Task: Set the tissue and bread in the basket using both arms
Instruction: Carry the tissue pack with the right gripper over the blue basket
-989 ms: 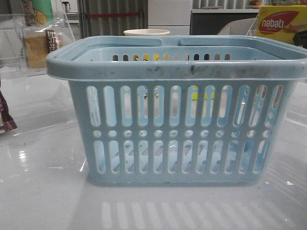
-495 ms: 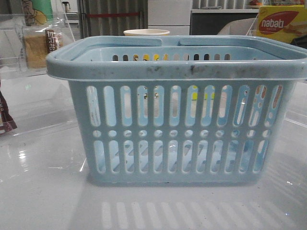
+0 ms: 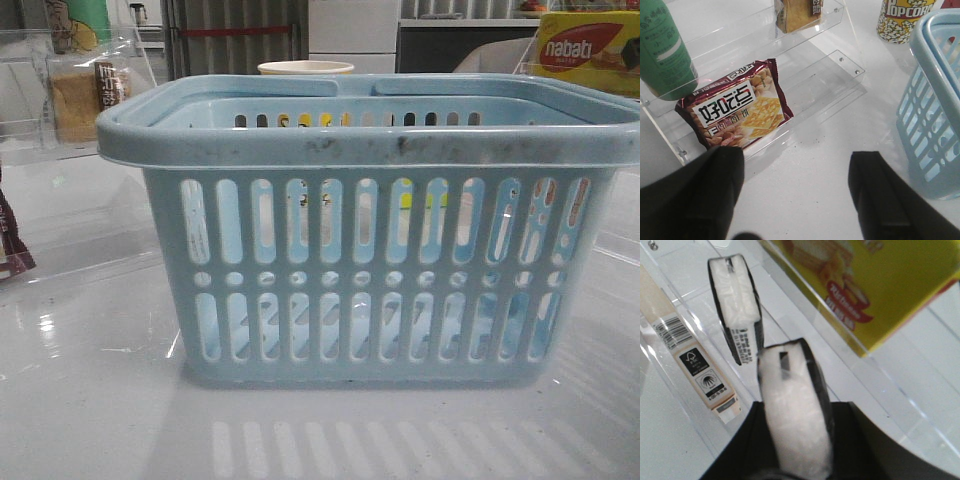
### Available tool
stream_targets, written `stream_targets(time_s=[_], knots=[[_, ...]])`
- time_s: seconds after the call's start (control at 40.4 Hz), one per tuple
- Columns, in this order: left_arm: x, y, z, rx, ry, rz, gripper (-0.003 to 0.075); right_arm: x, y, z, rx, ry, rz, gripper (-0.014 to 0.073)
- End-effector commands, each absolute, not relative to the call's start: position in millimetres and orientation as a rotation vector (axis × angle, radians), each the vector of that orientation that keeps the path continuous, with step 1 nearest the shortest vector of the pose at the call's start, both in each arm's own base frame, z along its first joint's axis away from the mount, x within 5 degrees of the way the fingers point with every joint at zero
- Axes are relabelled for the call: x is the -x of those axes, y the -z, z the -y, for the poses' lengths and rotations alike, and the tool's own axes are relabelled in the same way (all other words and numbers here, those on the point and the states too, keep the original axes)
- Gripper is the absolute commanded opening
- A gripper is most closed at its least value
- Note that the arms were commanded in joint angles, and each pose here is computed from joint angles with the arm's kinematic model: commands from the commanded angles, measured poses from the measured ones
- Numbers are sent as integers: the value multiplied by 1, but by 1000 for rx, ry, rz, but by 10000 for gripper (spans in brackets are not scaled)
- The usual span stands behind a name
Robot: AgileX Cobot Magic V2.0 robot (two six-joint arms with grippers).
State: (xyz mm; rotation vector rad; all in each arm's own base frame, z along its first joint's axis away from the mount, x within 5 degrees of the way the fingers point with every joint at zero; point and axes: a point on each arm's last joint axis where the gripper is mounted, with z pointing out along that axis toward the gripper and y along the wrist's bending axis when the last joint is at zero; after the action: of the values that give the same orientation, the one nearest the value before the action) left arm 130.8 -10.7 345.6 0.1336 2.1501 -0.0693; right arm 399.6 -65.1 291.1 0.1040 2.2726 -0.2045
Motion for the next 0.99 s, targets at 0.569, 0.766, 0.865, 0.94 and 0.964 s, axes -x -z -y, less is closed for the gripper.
stream_targets(time_s=[0.569, 0.766, 0.865, 0.94, 0.964], knots=[[-134, -360, 10, -119, 68, -2055, 507, -251, -448, -58, 129, -266, -2101, 216], [-134, -360, 10, -119, 68, -2055, 507, -242, -442, -98, 350, -359, -2116, 216], [-134, -360, 10, -119, 68, -2055, 507, -244, -428, -118, 429, -390, -2161, 216], [-134, -360, 10, -119, 68, -2055, 507, -249, -415, -131, 475, -401, -2201, 216], [-134, -360, 10, -119, 68, -2055, 507, -252, -408, -136, 489, -402, -2221, 216]])
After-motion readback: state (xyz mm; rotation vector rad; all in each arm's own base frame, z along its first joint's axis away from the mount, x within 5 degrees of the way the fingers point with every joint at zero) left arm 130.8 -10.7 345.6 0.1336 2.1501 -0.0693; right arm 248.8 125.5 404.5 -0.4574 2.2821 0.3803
